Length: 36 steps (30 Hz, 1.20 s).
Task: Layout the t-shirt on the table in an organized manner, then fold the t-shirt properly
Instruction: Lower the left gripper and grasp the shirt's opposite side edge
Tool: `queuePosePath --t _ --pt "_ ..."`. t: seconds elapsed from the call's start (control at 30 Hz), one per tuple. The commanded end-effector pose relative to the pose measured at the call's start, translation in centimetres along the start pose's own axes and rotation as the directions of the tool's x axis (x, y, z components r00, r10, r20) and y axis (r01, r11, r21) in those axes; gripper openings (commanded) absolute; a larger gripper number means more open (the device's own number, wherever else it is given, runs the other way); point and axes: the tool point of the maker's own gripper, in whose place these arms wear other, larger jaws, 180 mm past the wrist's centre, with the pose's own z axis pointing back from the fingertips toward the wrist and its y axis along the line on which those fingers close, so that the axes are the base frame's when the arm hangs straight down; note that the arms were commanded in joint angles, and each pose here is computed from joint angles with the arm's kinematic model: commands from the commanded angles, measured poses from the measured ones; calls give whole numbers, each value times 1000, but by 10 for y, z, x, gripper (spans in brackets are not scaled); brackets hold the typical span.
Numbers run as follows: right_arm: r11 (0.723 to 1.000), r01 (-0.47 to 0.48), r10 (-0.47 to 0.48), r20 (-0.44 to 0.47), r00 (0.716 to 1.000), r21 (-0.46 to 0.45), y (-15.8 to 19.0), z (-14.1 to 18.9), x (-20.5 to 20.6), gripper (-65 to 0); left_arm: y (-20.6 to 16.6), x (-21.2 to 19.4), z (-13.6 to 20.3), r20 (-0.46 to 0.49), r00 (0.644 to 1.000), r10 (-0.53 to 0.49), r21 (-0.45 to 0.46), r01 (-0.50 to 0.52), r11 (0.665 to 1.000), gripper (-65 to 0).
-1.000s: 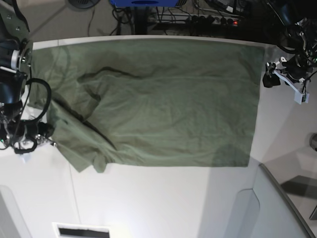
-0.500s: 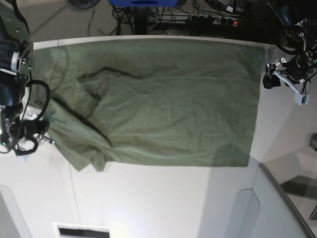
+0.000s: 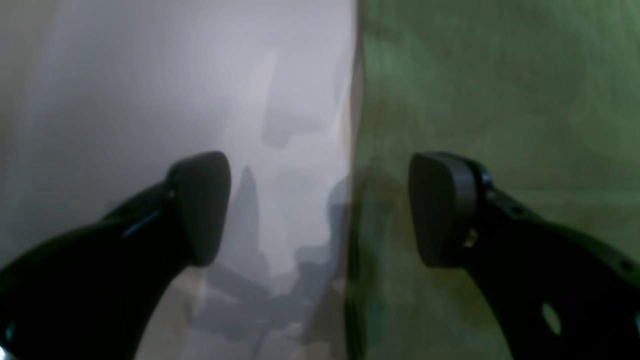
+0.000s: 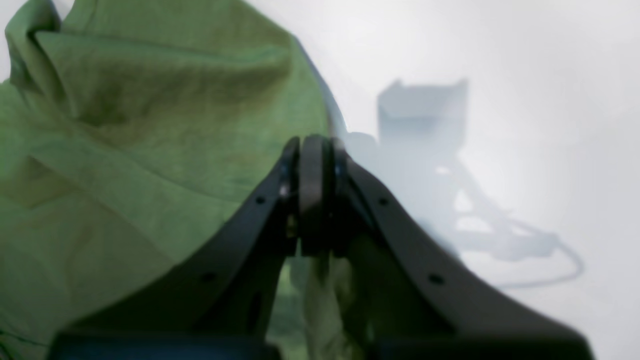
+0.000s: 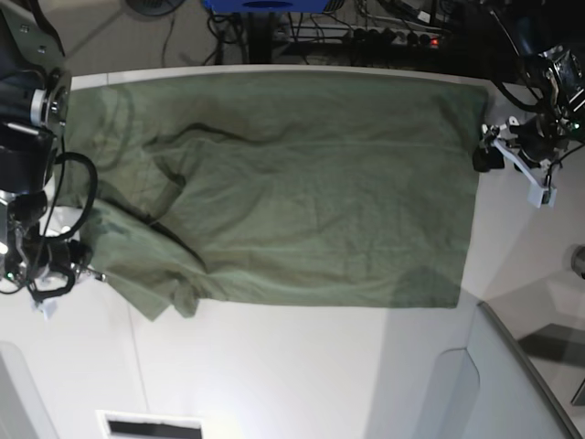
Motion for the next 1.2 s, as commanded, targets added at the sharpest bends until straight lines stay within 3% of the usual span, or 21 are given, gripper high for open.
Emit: queuePosePath --t 0.0,0.17,0.3,0.4,0.5,0.63,0.83,0.97,1.17 --pt "1000 -20 19 71 997 17 2 12 28 -644 6 23 3 57 998 -8 4 8 1000 -117" --pt "994 -79 74 67 995 73 19 9 24 -644 -1 61 -15 104 994 39 -42 -35 998 -117" --pt "992 -84 78 65 995 98 32 6 21 -644 -31 93 -40 94 996 -7 -125 19 992 -117" --pt "991 -86 80 60 995 103 35 5 19 -644 -47 98 -57 124 992 22 -170 0 985 -117" --pt "991 -86 80 60 995 103 35 5 19 -644 -39 84 -74 119 984 131 -121 -116 986 -117" --pt "991 -87 81 62 995 98 32 6 20 -644 -40 63 -83 96 981 170 -128 -157 979 -117" --pt "991 -87 81 67 995 98 32 6 21 -644 -38 62 -82 92 981 169 -124 -157 980 -117" --pt "991 -90 84 64 994 99 33 6 20 -644 -34 79 -73 144 980 137 -107 -123 987 -118" --pt "991 -88 83 62 995 98 32 6 20 -644 -9 78 -66 149 979 138 0 -140 990 -118"
